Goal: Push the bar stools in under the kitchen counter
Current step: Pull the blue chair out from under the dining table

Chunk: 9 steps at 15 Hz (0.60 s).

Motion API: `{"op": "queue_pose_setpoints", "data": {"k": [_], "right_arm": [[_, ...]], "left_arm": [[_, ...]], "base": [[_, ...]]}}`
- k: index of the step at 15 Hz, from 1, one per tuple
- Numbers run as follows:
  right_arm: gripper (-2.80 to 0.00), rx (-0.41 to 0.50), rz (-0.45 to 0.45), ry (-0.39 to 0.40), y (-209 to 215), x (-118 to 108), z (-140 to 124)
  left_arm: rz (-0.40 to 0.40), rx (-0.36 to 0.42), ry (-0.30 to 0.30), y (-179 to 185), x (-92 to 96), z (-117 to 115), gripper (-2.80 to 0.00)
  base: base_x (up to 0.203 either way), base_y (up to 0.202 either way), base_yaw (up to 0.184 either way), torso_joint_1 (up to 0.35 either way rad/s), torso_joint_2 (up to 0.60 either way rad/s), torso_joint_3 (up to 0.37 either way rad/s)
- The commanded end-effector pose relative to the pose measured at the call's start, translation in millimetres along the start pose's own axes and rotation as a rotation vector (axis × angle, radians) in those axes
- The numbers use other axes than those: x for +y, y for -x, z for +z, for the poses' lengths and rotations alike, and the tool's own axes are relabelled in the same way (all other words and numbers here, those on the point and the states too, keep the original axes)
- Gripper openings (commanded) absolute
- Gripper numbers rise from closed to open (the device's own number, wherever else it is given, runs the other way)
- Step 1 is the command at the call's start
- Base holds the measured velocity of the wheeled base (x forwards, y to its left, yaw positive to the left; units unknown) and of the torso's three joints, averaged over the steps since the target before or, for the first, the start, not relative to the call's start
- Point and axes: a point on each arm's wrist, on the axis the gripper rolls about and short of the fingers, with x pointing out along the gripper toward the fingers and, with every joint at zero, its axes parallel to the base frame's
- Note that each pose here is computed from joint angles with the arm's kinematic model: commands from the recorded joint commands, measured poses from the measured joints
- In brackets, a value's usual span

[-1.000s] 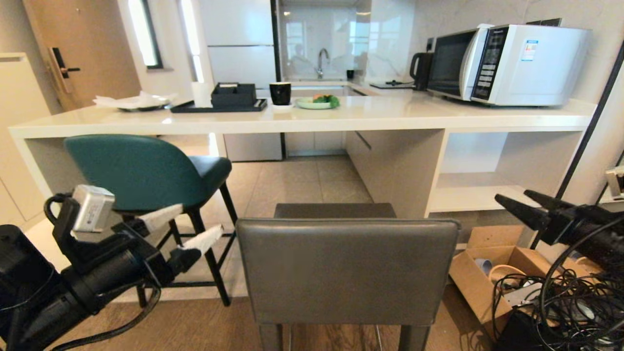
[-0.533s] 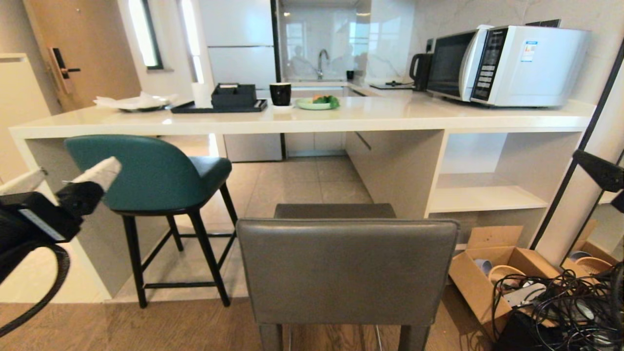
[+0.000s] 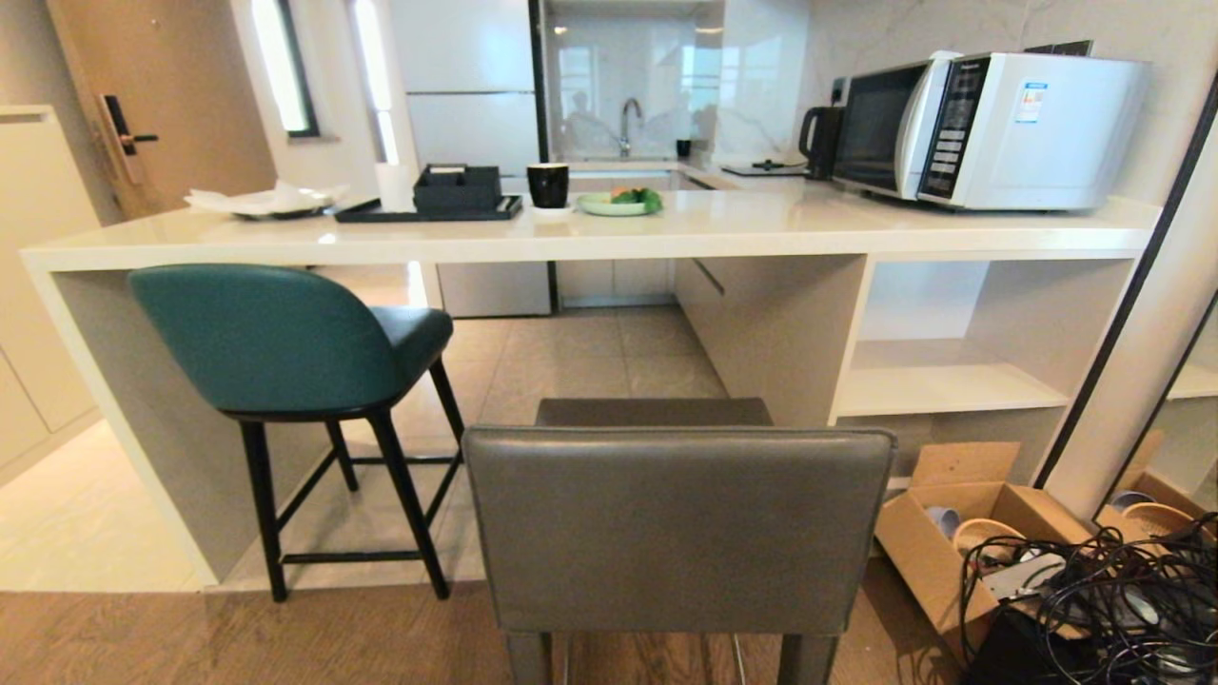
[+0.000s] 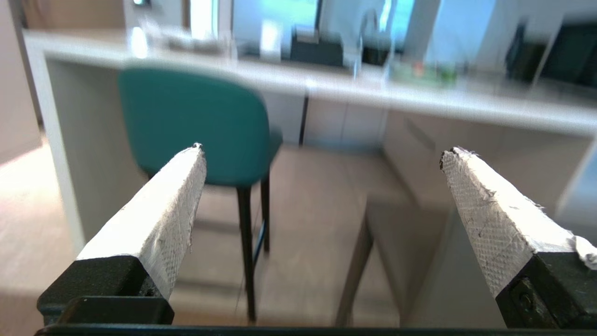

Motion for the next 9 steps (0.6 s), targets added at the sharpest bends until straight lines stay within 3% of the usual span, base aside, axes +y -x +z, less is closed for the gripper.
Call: {"op": "queue_pose_setpoints", "data": {"k": [1, 3, 6, 7, 9], "right_arm": [[0.00, -0.038, 0.081, -0.002, 29, 8, 5], [0.00, -0.012, 0.142, -0.009, 47, 10, 2], [0.00, -0.005, 0.132, 0.045, 72, 12, -16], [0.00, 0.000, 0.117, 0.055, 81, 13, -26], [0.00, 0.035, 0.097, 0.120, 91, 11, -61]], "left_arm": [[0.017, -0.045, -0.006, 29, 2.1, -3, 0.00], [-0.002, -0.059, -0.020, 36, 0.9, -9, 0.00], [-0.081, -0.036, -0.047, 55, 1.2, -31, 0.00], [-0.105, -0.010, -0.057, 62, 2.6, -45, 0.00], [-0.112, 0.128, -0.067, 61, 6.5, -85, 0.00]], "base": [[0.000, 0.000, 0.000, 0.000, 0.00, 0.000], [0.000, 0.000, 0.000, 0.000, 0.00, 0.000], [0.000, 0.000, 0.000, 0.000, 0.00, 0.000], [0.000, 0.000, 0.000, 0.000, 0.00, 0.000], [0.000, 0.000, 0.000, 0.000, 0.00, 0.000]]}}
